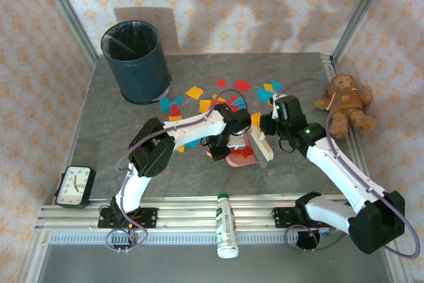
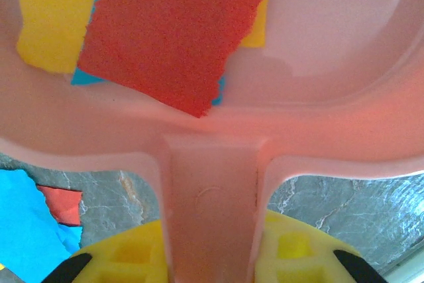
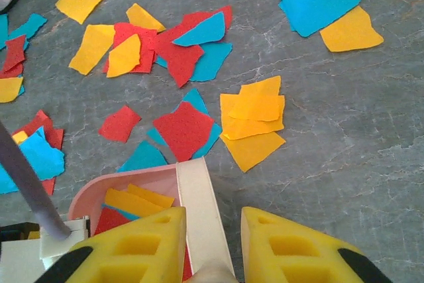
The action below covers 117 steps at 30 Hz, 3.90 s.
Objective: Sweep away the paper scraps from the table
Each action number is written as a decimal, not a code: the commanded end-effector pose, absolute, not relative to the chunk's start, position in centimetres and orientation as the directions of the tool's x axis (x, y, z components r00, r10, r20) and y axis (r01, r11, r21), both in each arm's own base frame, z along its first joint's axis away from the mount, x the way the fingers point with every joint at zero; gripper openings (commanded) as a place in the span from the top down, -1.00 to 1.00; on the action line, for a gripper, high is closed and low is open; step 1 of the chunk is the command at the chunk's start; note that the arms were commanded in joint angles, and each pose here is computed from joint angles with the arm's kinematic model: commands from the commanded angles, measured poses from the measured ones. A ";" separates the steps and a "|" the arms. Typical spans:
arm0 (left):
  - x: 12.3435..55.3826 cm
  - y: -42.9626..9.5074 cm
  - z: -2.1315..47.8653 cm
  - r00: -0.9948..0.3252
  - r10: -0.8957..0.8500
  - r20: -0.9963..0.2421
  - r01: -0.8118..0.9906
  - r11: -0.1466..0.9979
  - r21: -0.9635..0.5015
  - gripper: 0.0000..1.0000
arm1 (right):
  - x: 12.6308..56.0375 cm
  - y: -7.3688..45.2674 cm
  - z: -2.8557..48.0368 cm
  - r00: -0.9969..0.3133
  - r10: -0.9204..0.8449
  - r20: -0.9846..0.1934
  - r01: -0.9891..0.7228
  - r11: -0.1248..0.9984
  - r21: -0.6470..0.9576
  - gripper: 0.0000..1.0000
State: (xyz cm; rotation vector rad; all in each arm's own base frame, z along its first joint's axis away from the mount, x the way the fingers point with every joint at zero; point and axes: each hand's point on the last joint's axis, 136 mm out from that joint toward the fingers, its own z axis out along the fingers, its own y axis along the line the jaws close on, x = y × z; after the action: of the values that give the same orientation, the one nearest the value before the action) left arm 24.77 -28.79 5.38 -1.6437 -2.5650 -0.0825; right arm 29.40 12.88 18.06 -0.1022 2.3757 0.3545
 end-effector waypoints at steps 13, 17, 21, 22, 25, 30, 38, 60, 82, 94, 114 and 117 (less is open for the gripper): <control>24.4 -28.9 7.4 -0.434 0.900 0.025 0.901 0.434 0.020 1.00 | 29.0 10.0 23.3 -0.570 0.178 -0.802 -0.054 0.966 0.253 1.00; 24.5 -28.9 8.3 -0.445 0.896 -0.014 0.895 0.445 0.026 1.00 | 28.6 7.6 24.9 -0.490 0.235 -0.840 0.042 0.968 0.246 1.00; 24.8 -28.7 9.3 -0.466 0.883 -0.061 0.883 0.468 0.021 1.00 | 28.1 5.1 25.5 -0.432 0.273 -0.860 0.151 0.961 0.230 1.00; 25.0 -28.7 9.6 -0.472 0.878 -0.073 0.880 0.475 0.020 1.00 | 28.0 4.5 25.4 -0.425 0.279 -0.861 0.176 0.959 0.224 1.00; 25.5 -28.4 10.5 -0.495 0.862 -0.105 0.866 0.500 0.019 1.00 | 27.8 3.3 24.9 -0.422 0.293 -0.858 0.228 0.950 0.212 1.00; 27.0 -27.5 12.1 -0.553 0.816 -0.164 0.823 0.567 0.043 1.00 | 27.8 2.6 23.6 -0.446 0.320 -0.836 0.251 0.941 0.227 1.00; 29.8 -25.6 15.0 -0.644 0.717 -0.267 0.735 0.677 0.042 1.00 | 28.0 3.0 22.0 -0.486 0.327 -0.810 0.234 0.942 0.240 1.00; 36.6 -20.7 22.8 -0.754 0.488 -0.440 0.517 0.854 0.061 1.00 | 28.4 4.6 19.8 -0.554 0.328 -0.765 0.189 0.945 0.268 1.00; 41.2 -13.9 30.3 -0.792 0.194 -0.579 0.256 0.966 -0.026 1.00 | 28.8 6.3 18.8 -0.610 0.306 -0.731 0.124 0.948 0.293 1.00; 44.2 -10.9 31.9 -0.800 -0.064 -0.596 0.106 0.964 -0.245 1.00 | 29.0 6.8 18.7 -0.619 0.302 -0.725 0.110 0.947 0.300 1.00; 49.1 -7.2 33.8 -0.745 -0.420 -0.518 -0.036 0.801 -0.597 1.00 | 29.1 7.0 18.6 -0.633 0.301 -0.713 0.107 0.946 0.305 1.00; 49.8 -6.8 34.3 -0.728 -0.473 -0.496 -0.046 0.756 -0.653 1.00 | 29.1 7.0 18.6 -0.636 0.299 -0.712 0.106 0.947 0.303 1.00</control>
State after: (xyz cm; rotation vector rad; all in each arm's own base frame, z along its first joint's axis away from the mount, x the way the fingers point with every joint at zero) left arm 48.43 -6.67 32.41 0.5217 -3.5941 1.0700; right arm 28.51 7.02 17.51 0.2798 2.2960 0.2807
